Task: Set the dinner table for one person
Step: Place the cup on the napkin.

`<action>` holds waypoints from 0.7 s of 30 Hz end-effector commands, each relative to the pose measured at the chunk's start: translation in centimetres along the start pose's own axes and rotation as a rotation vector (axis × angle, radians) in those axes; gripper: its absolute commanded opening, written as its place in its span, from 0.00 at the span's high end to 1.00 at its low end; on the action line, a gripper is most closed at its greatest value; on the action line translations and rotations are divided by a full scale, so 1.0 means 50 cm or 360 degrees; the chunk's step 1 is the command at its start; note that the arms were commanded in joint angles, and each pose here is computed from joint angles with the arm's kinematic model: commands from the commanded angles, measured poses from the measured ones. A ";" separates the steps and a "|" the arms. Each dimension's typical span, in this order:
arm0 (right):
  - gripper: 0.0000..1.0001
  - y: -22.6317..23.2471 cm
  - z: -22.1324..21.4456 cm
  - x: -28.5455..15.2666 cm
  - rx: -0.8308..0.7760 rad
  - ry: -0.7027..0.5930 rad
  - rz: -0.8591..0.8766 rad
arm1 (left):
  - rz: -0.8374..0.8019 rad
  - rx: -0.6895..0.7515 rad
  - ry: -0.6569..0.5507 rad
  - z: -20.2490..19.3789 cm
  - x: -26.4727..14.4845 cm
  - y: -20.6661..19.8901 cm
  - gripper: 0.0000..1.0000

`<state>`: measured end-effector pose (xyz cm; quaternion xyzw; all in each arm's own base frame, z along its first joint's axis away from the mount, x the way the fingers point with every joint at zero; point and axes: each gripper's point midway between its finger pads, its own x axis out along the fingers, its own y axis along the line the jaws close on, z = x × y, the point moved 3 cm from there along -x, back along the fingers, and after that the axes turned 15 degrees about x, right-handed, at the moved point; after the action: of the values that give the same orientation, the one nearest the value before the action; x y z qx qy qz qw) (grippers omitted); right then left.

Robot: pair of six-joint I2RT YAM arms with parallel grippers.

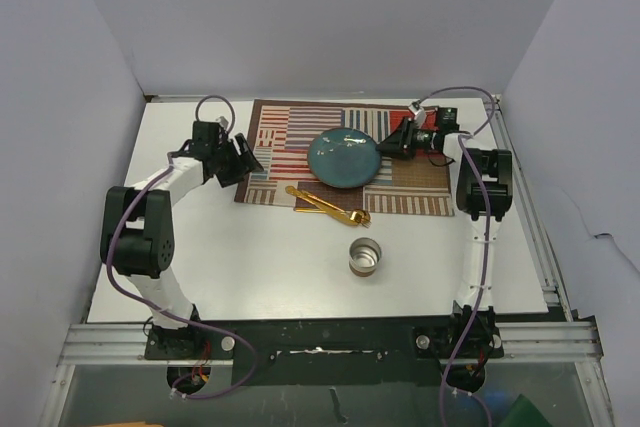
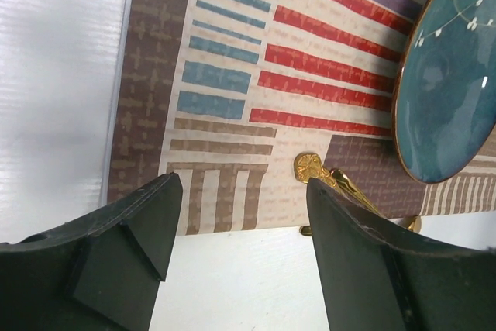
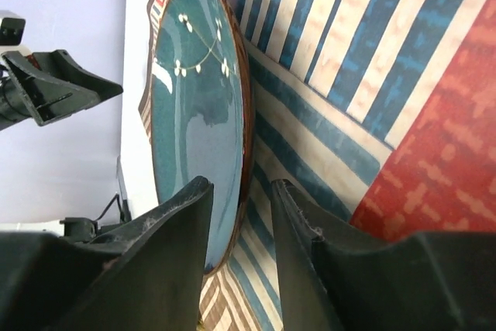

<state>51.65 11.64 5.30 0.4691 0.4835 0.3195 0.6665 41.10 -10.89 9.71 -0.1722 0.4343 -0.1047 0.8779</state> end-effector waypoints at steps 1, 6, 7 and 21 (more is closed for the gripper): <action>0.62 0.084 0.012 -0.042 -0.0211 -0.0065 0.0138 | -0.0046 0.0085 -0.0130 0.032 -0.023 -0.037 0.34; 0.54 0.111 0.002 -0.075 -0.0307 -0.0114 -0.0105 | 0.0002 0.0176 -0.0157 0.018 -0.038 -0.075 0.34; 0.54 0.119 -0.006 -0.077 -0.0322 -0.0124 -0.0141 | 0.0011 0.0199 -0.0162 0.010 -0.039 -0.085 0.34; 1.00 0.076 -0.109 -0.108 -0.0268 -0.0227 -0.0604 | -0.0070 0.0252 -0.0379 0.047 0.074 -0.089 0.36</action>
<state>45.93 10.94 12.27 0.3583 0.4637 0.2382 0.7745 40.20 -14.54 8.19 -0.1253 0.3855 -0.1103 0.9075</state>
